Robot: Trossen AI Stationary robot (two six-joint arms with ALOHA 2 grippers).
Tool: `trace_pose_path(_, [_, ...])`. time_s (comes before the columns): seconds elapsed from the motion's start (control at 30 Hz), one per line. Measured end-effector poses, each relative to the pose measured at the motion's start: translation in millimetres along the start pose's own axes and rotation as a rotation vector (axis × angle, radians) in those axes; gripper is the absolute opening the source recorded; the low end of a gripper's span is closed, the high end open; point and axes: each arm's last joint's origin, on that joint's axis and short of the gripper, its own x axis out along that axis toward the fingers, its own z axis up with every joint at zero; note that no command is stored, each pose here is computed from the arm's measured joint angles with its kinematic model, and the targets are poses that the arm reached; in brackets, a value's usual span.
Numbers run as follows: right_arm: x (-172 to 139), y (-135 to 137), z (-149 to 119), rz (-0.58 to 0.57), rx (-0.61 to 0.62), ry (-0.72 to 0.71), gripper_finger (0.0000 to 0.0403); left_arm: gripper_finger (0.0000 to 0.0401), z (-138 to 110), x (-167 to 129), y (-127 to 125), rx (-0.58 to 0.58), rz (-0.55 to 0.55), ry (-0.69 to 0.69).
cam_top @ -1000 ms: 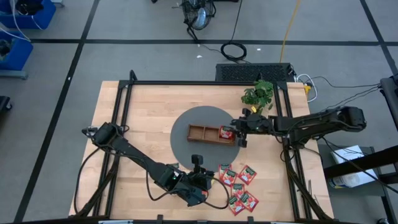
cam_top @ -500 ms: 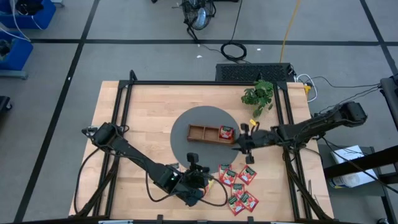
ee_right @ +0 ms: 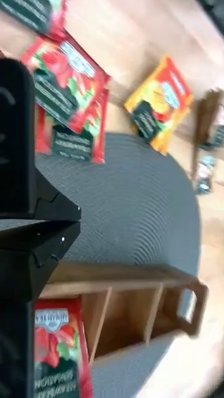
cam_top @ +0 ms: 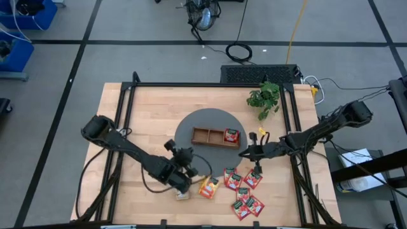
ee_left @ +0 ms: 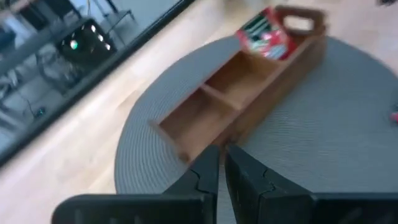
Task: Pick & Place Tea
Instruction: Adjust the wooden organizer
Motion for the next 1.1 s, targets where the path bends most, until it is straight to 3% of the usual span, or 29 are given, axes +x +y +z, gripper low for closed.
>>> trace_pose_path(0.27, [-5, 1, -26, 0.090, 0.130, -0.042, 0.0001, 0.0035, -26, 42, 31, -0.166, 0.055, 0.097])
trace_pose_path(0.4, [-3, 2, -30, 0.088, 0.129, -0.023, 0.0001, 0.0035, -23, 55, 36, -0.209, 0.049, 0.125])
trace_pose_path(0.57, [4, 1, -28, 0.060, 0.125, -0.064, 0.0001, 0.0035, -15, 64, 36, -0.226, -0.003, 0.133])
trace_pose_path(1.1, [19, -4, -39, 0.014, 0.108, -0.021, 0.0000, 0.0035, -16, 72, 40, -0.229, 0.008, 0.173])
